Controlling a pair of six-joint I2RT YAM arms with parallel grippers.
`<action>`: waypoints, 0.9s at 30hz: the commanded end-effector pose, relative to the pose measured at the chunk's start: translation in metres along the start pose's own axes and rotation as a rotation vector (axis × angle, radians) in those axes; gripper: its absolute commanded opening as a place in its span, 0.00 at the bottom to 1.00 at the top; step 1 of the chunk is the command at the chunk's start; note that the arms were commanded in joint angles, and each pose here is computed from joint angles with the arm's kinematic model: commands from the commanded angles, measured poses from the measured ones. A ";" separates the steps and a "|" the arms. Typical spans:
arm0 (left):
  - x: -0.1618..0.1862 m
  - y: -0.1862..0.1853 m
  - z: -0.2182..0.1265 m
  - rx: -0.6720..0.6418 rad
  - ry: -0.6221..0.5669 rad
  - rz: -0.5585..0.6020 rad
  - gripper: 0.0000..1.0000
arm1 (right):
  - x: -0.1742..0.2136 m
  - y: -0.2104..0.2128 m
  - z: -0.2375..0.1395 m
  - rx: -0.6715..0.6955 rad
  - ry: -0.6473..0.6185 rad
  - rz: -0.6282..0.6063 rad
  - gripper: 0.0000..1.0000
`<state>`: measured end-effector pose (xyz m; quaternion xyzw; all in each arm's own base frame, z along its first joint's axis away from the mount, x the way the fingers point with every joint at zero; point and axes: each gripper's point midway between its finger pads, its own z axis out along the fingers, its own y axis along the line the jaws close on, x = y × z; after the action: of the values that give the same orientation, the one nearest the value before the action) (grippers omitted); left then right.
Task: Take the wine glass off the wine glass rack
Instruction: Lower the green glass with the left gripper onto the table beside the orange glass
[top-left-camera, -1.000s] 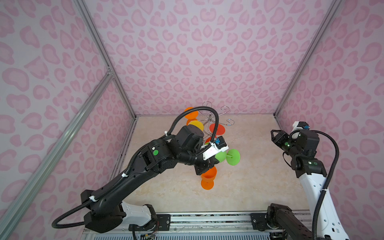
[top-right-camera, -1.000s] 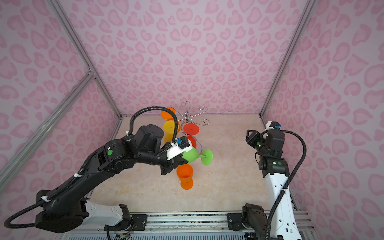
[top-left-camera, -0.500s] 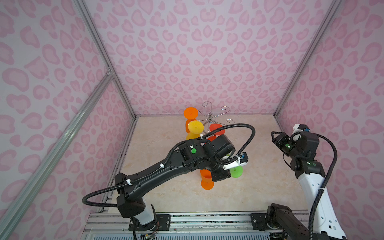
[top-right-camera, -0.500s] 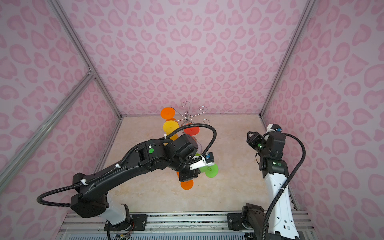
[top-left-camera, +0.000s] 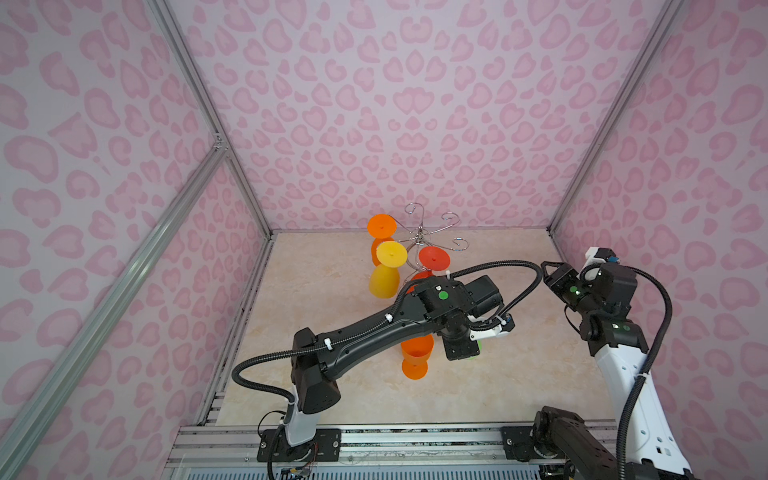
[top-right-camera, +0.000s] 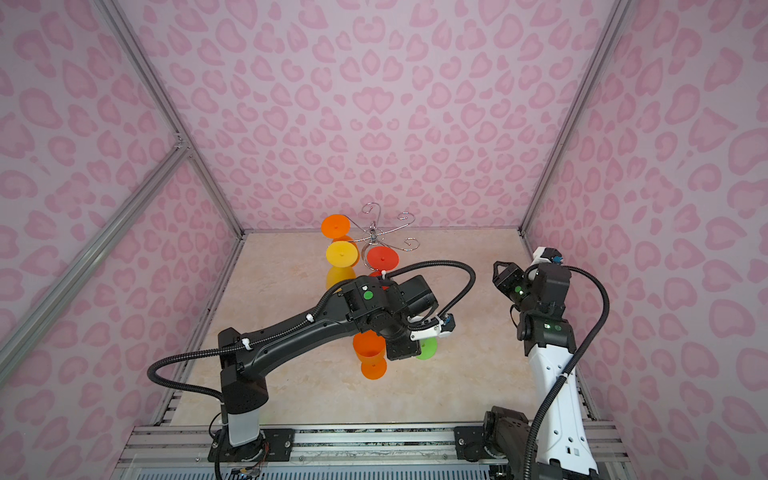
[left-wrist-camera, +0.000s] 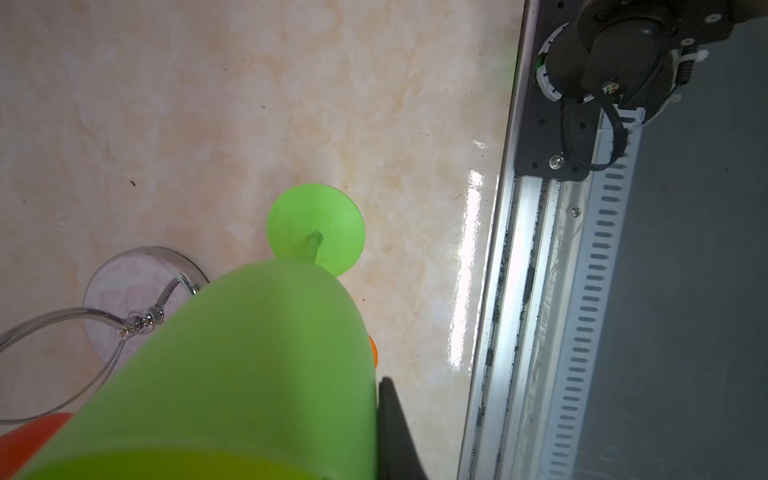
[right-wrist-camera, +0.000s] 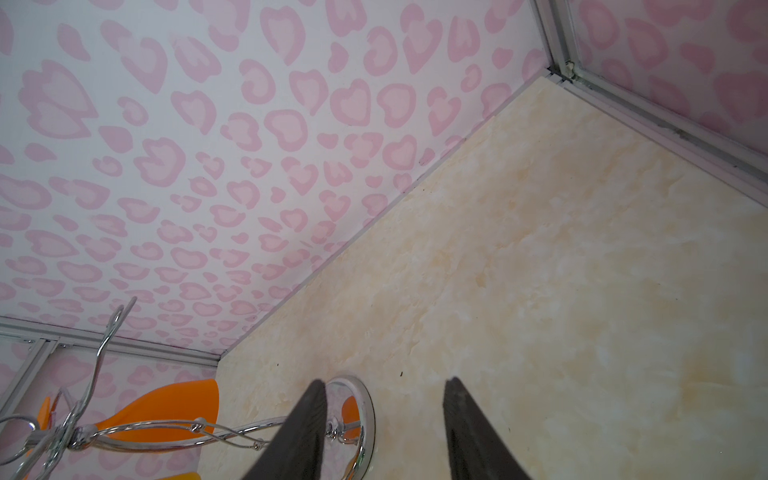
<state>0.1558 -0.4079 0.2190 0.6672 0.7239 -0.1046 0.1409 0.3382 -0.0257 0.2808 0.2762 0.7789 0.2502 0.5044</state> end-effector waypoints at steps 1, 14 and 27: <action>0.005 0.000 0.007 0.008 0.046 0.009 0.03 | -0.005 -0.004 0.001 0.018 -0.027 -0.017 0.47; 0.017 0.006 0.046 0.008 0.184 0.001 0.03 | -0.005 -0.010 0.006 0.029 -0.028 -0.003 0.46; 0.029 0.007 0.071 0.022 0.289 0.001 0.03 | -0.006 -0.009 0.005 0.028 -0.027 -0.004 0.46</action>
<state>0.1668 -0.4085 0.1452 0.6761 0.7353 -0.0236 0.0412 0.3423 -0.0348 0.2737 0.2890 0.7777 0.2372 0.5054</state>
